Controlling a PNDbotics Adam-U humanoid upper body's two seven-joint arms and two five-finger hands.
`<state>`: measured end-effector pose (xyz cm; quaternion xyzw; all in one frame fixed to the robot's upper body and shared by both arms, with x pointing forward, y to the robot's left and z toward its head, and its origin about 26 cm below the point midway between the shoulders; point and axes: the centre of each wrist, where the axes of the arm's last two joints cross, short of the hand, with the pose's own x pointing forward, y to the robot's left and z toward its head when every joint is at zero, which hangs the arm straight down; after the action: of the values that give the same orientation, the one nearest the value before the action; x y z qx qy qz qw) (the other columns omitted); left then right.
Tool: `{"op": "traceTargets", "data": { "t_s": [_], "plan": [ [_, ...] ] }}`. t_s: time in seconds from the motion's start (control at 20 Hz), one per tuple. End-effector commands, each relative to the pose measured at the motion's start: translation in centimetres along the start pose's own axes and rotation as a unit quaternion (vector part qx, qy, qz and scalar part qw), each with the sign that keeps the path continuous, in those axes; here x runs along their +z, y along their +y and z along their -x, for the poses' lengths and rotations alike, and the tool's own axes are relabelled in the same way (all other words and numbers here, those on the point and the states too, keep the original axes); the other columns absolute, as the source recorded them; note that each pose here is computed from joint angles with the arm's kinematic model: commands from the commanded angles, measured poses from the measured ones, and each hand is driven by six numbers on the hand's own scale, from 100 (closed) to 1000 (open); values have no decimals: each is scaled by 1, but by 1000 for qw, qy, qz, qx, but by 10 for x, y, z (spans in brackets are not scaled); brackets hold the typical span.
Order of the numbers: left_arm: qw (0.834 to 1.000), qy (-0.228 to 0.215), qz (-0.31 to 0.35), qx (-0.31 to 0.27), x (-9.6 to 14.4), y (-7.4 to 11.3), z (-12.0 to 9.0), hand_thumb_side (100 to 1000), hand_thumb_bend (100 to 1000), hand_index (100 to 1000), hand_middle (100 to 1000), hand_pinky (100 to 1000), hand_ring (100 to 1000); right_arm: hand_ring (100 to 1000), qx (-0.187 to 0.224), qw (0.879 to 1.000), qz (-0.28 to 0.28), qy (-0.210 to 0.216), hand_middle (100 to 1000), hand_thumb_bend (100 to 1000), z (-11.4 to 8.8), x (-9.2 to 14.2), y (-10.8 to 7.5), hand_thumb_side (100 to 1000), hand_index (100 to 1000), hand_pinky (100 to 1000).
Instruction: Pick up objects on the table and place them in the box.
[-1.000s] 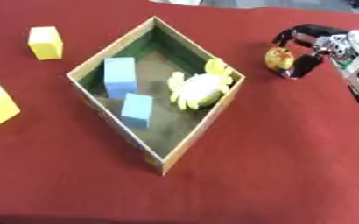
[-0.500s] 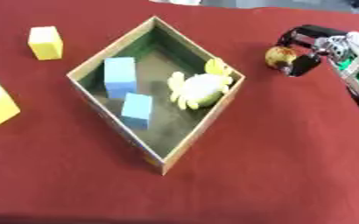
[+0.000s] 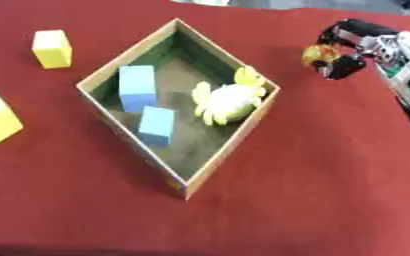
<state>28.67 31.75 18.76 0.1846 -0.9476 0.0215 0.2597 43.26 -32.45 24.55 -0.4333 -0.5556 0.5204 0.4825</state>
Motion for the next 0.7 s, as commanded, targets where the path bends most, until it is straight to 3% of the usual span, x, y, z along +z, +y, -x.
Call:
{"op": "traceTargets", "data": {
  "t_s": [0.05,0.35,0.55,0.7],
  "plan": [
    [1000,-12,3,-6,-5,4,-5,784,168,845,769,960,786,795,22,996,82,-35,491,100,-16,20,-50,100,621,828],
    [1000,-14,6,-5,-6,4,-5,781,170,845,769,960,786,781,59,969,130,-199,491,100,-96,69,-93,100,621,822],
    [1000,-15,7,-3,-7,3,-5,779,171,845,769,959,786,776,79,939,121,-311,496,100,-152,98,-104,100,625,819],
    [1000,-15,7,-1,-7,2,-5,778,171,845,769,959,786,775,89,922,103,-361,501,100,-181,105,-104,100,631,818]
  ]
}}
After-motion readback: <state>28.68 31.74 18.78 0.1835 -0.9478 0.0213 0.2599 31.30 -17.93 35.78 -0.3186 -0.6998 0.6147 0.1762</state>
